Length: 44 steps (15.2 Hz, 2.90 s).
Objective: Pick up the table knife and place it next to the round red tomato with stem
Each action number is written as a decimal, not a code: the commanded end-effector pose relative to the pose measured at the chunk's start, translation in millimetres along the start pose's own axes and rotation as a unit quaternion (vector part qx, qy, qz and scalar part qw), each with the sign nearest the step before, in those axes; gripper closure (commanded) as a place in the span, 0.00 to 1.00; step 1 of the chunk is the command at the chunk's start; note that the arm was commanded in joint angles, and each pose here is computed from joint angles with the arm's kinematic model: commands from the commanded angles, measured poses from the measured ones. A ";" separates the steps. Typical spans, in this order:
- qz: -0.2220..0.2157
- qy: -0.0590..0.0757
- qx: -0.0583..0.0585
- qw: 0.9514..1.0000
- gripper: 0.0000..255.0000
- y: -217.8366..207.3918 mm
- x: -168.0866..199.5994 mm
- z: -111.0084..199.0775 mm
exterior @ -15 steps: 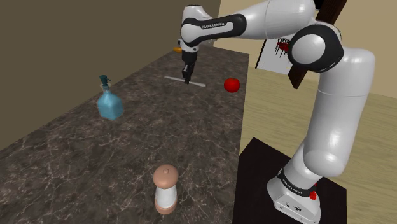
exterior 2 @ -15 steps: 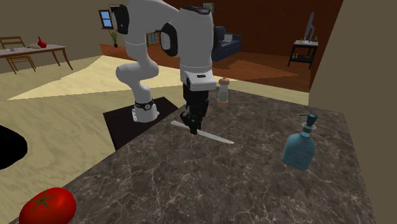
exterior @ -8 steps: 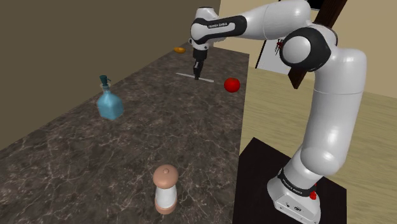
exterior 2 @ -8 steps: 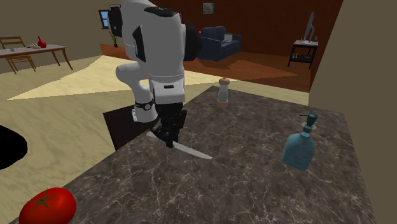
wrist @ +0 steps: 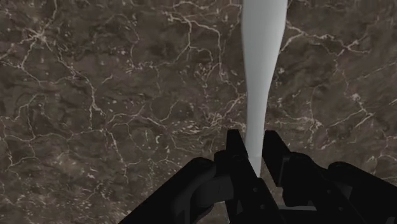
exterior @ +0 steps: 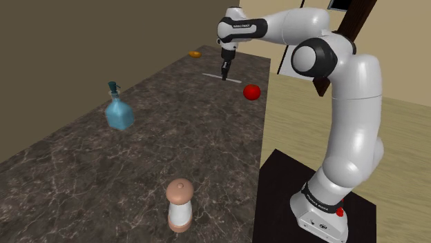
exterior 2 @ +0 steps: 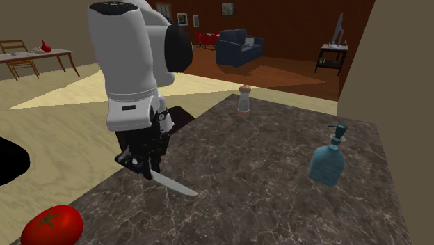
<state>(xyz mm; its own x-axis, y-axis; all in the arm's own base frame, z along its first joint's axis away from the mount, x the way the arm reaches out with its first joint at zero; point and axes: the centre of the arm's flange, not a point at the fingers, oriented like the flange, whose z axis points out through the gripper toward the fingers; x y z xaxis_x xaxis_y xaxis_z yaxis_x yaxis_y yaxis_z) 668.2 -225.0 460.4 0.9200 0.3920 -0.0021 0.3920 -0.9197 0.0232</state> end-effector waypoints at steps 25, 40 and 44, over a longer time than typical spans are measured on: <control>-0.001 0.000 0.000 1.000 1.00 74.9 -28.3 110.5; -0.001 0.000 0.000 1.000 1.00 73.6 -28.1 168.5; -0.001 0.000 0.000 1.000 0.00 73.6 -28.1 168.5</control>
<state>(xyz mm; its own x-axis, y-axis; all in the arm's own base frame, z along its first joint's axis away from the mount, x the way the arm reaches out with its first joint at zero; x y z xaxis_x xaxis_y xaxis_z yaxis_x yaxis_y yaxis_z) 672.4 -307.4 293.7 0.9195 0.3932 -0.0021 0.3931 -0.9192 0.0231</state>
